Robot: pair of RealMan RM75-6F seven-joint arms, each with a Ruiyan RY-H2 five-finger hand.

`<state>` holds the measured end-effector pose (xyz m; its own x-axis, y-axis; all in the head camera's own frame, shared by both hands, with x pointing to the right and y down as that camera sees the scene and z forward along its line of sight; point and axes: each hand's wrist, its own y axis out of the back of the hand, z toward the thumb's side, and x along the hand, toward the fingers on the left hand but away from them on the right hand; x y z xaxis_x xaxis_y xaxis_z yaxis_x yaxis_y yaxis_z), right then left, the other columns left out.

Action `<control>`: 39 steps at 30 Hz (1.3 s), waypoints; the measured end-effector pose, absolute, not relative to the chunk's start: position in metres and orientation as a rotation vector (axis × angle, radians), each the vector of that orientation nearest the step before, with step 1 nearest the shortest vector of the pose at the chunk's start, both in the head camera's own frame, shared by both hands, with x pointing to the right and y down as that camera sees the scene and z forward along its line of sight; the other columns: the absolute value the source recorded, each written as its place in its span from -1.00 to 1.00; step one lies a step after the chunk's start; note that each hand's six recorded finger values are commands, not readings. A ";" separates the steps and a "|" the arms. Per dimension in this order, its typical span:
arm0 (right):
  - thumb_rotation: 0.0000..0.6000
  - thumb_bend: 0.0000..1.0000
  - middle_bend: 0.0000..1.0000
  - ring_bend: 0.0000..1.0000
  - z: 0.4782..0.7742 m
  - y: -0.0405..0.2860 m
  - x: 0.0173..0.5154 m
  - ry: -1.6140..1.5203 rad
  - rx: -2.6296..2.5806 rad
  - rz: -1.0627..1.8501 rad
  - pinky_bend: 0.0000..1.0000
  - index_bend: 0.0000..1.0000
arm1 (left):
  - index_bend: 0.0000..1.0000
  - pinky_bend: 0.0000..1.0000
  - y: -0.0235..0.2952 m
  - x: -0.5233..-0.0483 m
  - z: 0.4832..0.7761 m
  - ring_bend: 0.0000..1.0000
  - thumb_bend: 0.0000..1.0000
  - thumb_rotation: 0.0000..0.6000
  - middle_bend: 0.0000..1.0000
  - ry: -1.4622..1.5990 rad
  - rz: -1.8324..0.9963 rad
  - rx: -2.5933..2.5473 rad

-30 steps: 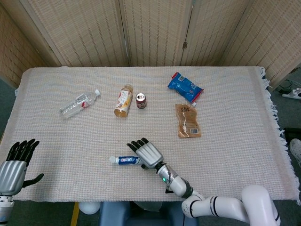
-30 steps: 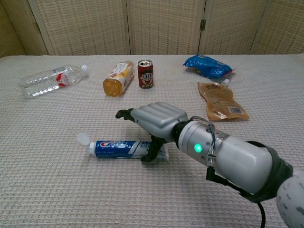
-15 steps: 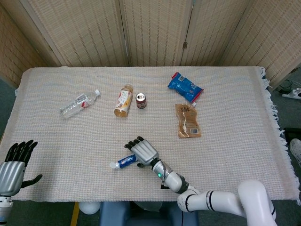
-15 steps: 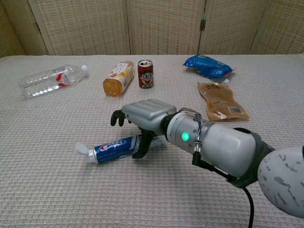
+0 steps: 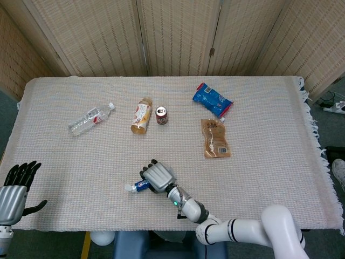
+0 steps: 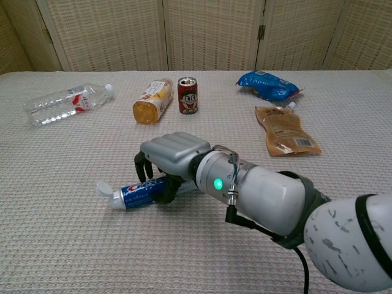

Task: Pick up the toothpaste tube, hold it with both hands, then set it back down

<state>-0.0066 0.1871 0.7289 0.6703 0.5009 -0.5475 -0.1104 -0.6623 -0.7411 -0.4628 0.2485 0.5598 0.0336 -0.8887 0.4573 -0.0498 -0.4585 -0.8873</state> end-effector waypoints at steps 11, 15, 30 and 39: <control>1.00 -0.09 -0.06 -0.10 0.736 0.193 -0.009 -0.264 -2.055 1.001 -0.43 0.04 | -0.89 -1.00 0.249 -0.465 0.561 -0.85 -0.62 1.00 -0.83 0.979 -1.504 -1.608; 1.00 0.09 0.08 0.05 0.734 0.190 -0.007 -0.279 -2.047 0.997 -0.21 0.22 | -0.87 -1.00 0.247 -0.464 0.560 -0.85 -0.62 1.00 -0.83 0.980 -1.486 -1.609; 1.00 0.29 0.30 0.36 0.697 0.146 0.031 -0.310 -2.096 0.943 0.05 0.51 | -0.50 -0.32 0.202 -0.394 0.561 -0.11 -0.61 1.00 -0.04 0.844 -1.130 -1.772; 1.00 0.34 0.32 0.39 0.667 0.111 0.052 -0.191 -2.043 0.954 0.05 0.53 | -0.66 0.47 0.191 -0.322 0.575 0.46 0.01 1.00 0.59 0.572 -0.941 -1.822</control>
